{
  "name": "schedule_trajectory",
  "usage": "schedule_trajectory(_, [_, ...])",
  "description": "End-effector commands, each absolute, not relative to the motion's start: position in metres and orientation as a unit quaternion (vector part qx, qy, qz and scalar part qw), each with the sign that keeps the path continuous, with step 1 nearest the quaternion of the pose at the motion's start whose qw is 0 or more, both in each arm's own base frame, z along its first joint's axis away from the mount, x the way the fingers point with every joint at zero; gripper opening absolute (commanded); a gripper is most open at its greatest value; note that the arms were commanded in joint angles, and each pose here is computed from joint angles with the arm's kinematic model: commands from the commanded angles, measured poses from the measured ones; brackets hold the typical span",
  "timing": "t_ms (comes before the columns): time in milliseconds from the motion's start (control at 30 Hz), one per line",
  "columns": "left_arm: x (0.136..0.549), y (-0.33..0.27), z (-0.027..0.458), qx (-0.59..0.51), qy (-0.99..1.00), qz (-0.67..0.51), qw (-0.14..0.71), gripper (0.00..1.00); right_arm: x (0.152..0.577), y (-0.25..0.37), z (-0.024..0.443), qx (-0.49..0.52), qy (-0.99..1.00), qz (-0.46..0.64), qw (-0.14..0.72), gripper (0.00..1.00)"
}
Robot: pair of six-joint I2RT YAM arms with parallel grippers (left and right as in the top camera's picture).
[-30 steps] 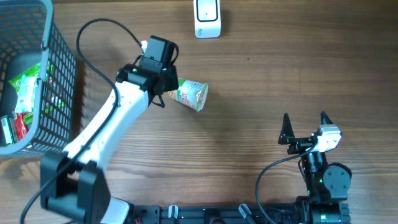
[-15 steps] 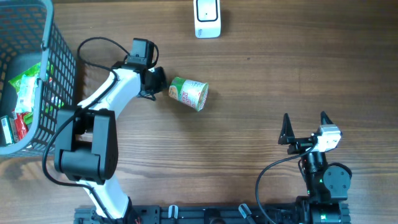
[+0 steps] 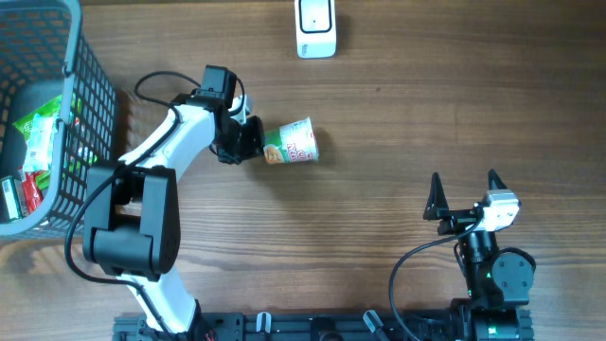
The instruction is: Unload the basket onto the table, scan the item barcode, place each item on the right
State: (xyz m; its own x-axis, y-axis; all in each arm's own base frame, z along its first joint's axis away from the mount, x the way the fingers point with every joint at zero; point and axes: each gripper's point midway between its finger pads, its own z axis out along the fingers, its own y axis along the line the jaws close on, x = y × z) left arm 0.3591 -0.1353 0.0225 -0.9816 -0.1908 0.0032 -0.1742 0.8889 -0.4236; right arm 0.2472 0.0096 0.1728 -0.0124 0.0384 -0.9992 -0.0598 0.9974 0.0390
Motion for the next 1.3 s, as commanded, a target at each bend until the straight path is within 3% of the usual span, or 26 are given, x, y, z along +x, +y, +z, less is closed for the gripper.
schedule_trajectory(0, [0.328,-0.158,0.034,-0.087,0.954,-0.283,-0.053,0.04,0.247,0.009,0.174,-0.010,0.708,0.029,0.706,1.00])
schedule_trajectory(233, [0.310,-0.197,0.044,-0.046,0.941,-0.326,-0.080,0.04,0.247,0.009,0.174,-0.010,0.708,0.029,0.706,1.00])
schedule_trajectory(467, [0.281,-0.244,0.054,0.024,0.937,-0.335,-0.094,0.15,0.247,0.009,0.174,-0.010,0.708,0.029,0.706,1.00])
schedule_trajectory(700, [0.287,-0.254,0.101,0.057,0.952,-0.301,0.003,0.30,0.247,0.009,0.174,-0.010,0.708,0.029,0.706,1.00])
schedule_trajectory(767, [0.304,-0.240,0.118,0.050,0.962,-0.261,0.071,0.41,0.247,0.009,0.174,-0.010,0.708,0.029,0.706,1.00])
schedule_trajectory(800, [0.311,-0.235,0.124,0.048,0.963,-0.247,0.095,0.58,0.247,0.009,0.174,-0.010,0.708,0.029,0.706,1.00])
schedule_trajectory(867, [0.332,-0.214,0.133,0.036,0.967,-0.189,0.165,1.00,0.247,0.009,0.174,-0.010,0.708,0.029,0.706,1.00])
schedule_trajectory(1067, [0.370,-0.187,0.127,0.056,0.964,-0.084,0.246,1.00,0.247,0.009,0.174,-0.010,0.708,0.029,0.706,1.00])
schedule_trajectory(1133, [0.379,-0.181,0.119,0.046,0.964,-0.062,0.254,0.87,0.247,0.009,0.174,-0.010,0.708,0.029,0.706,1.00])
schedule_trajectory(1167, [0.386,-0.174,0.112,0.035,0.965,-0.045,0.257,0.74,0.247,0.009,0.174,-0.010,0.708,0.029,0.706,1.00])
schedule_trajectory(1267, [0.398,-0.154,0.099,-0.011,0.966,-0.017,0.258,0.50,0.247,0.009,0.174,-0.010,0.708,0.029,0.706,1.00])
